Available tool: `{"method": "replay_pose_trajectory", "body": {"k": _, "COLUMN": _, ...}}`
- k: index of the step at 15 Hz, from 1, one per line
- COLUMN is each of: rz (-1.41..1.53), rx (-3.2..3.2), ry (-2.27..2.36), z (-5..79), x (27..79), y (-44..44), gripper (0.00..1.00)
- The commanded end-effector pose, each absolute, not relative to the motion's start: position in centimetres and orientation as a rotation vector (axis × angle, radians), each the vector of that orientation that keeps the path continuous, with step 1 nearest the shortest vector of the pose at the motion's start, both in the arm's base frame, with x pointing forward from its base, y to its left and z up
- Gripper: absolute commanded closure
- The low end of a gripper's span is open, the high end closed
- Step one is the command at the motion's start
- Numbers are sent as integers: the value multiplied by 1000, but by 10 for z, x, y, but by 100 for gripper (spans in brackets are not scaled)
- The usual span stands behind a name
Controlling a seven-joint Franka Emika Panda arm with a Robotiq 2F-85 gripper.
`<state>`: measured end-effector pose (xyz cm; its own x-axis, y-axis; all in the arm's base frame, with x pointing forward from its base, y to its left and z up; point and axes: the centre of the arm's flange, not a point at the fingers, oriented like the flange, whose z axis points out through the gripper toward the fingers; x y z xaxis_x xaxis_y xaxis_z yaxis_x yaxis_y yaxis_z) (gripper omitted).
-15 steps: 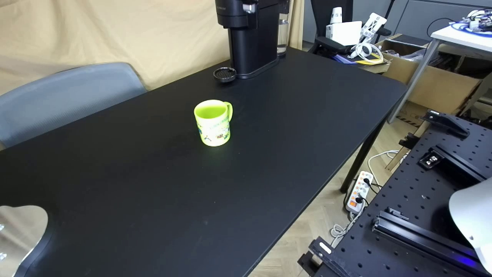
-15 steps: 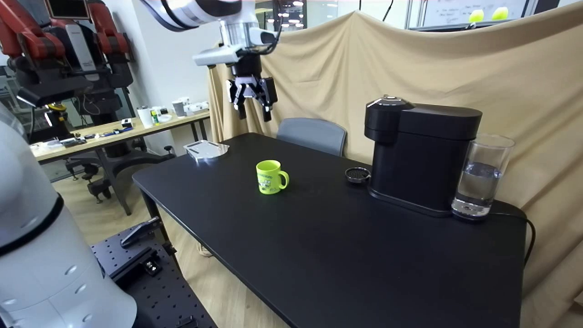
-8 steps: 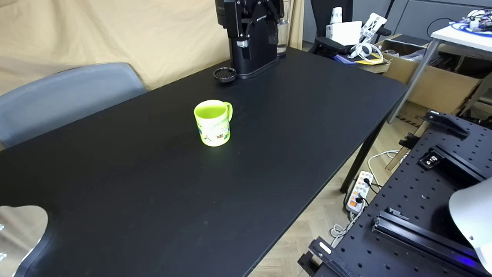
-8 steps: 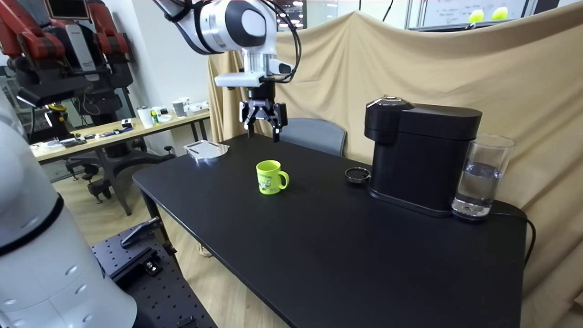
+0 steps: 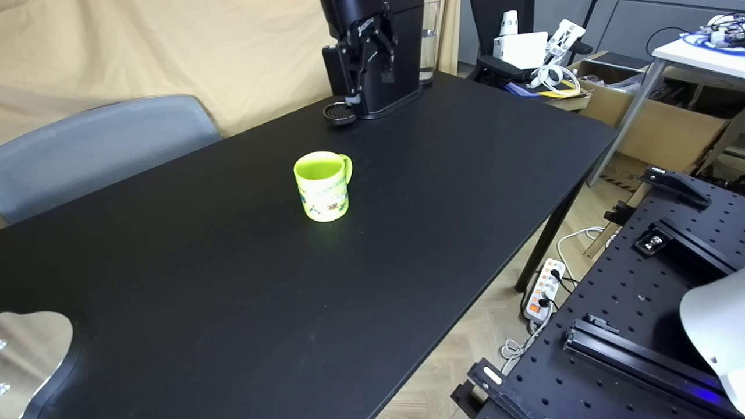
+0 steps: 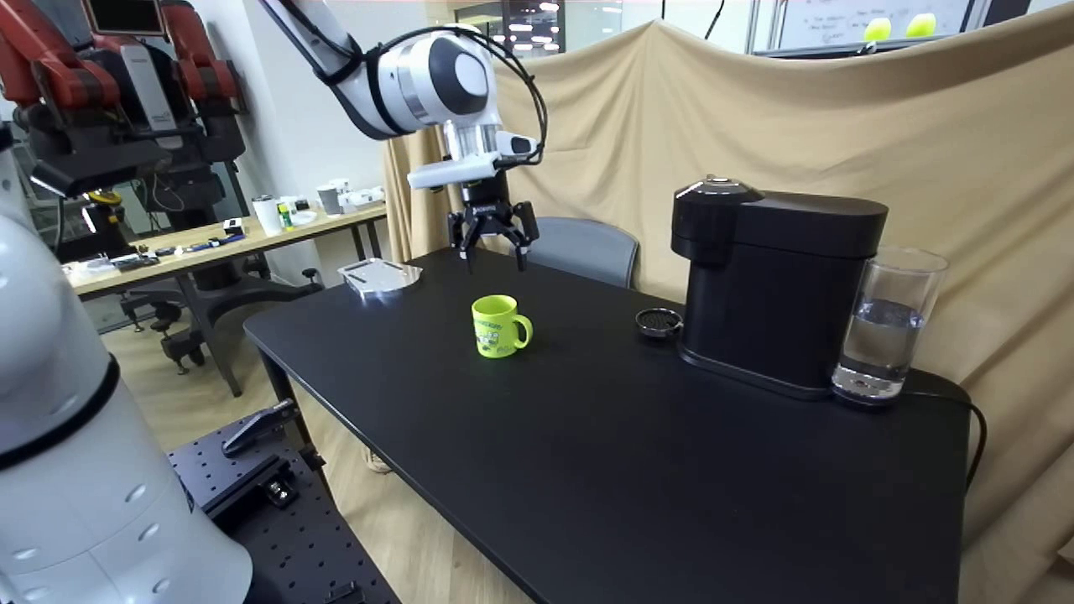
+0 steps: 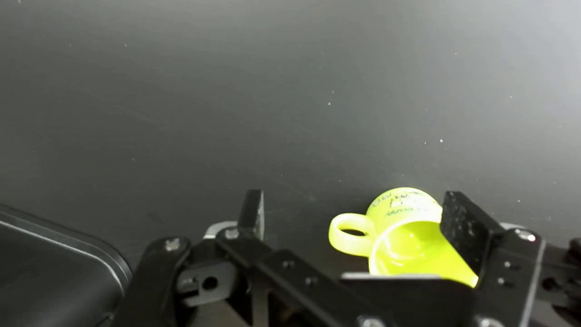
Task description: Move the cup towards you
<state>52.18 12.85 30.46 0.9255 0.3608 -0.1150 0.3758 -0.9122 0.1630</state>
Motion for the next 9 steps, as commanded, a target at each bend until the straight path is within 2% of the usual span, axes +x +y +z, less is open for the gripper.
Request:
{"method": "replay_pose_trajectory", "body": {"k": 1, "rz": -19, "rx": 2899, "ry": 577, "z": 274, "x": 558, "y": 163, "gripper": 0}}
{"method": "replay_pose_trajectory", "body": {"k": 3, "rz": 63, "rx": 2908, "ry": 588, "z": 264, "x": 569, "y": 180, "gripper": 0}}
{"method": "replay_pose_trajectory", "body": {"k": 4, "rz": 8, "rx": 2915, "ry": 625, "z": 272, "x": 547, "y": 165, "gripper": 0}}
{"method": "replay_pose_trajectory", "body": {"k": 9, "rz": 31, "rx": 2907, "ry": 629, "z": 263, "x": 551, "y": 166, "gripper": 0}}
